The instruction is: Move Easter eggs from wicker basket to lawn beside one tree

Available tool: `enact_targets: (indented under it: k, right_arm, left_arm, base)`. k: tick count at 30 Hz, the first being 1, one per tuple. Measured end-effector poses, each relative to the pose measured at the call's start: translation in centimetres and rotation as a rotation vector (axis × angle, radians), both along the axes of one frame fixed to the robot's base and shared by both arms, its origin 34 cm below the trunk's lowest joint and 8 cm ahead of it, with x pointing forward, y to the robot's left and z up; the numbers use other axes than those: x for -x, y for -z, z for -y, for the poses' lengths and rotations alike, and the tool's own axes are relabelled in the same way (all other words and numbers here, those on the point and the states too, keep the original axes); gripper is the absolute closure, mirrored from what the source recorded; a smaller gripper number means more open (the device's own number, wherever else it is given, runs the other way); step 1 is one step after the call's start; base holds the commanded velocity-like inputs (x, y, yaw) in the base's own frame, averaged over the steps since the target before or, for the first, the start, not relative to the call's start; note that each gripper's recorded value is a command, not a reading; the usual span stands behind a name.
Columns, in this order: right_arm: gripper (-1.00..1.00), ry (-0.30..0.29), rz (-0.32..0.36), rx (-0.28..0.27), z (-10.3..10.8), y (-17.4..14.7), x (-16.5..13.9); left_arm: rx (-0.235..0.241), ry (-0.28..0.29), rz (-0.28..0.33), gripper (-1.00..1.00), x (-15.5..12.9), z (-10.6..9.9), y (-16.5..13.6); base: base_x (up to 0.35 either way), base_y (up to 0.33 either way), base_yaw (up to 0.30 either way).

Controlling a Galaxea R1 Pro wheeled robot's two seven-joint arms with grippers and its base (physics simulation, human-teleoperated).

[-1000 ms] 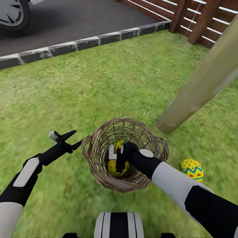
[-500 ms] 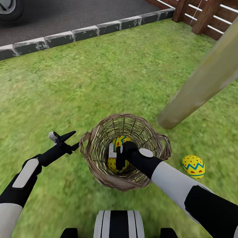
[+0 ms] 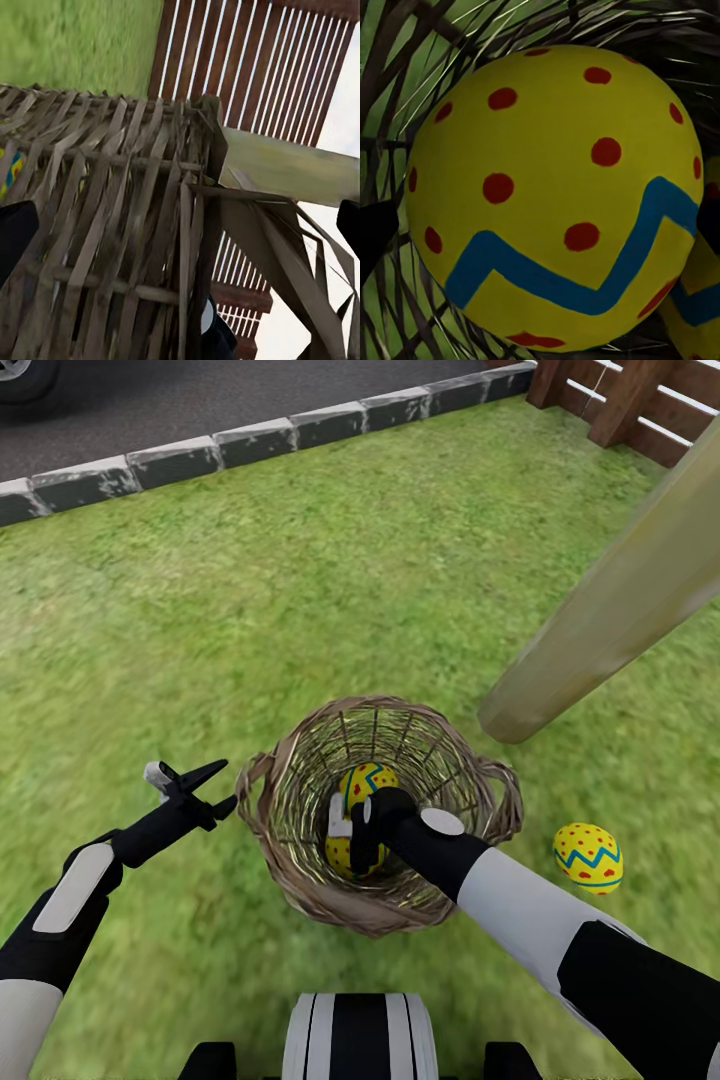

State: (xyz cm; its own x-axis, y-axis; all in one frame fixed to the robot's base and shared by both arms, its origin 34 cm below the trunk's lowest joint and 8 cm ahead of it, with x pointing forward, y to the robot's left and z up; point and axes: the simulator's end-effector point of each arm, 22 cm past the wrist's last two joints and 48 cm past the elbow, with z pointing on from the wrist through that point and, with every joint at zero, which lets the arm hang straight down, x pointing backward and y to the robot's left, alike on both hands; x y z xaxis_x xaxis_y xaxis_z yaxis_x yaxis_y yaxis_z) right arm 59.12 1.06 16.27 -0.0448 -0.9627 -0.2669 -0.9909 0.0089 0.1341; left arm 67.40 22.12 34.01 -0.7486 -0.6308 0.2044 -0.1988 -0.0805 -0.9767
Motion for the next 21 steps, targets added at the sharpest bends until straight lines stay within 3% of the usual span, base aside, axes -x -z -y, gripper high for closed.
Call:
enact_targets:
  k: [21]
  right_arm:
    - [-1.00, -0.011, -0.009, -0.014, -0.6, 1.2, 0.6]
  left_arm:
    - [0.000, -0.001, -0.039, -1.00, 0.6, -0.1, 2.3]
  base:
    - [0.000, 0.000, 0.000]
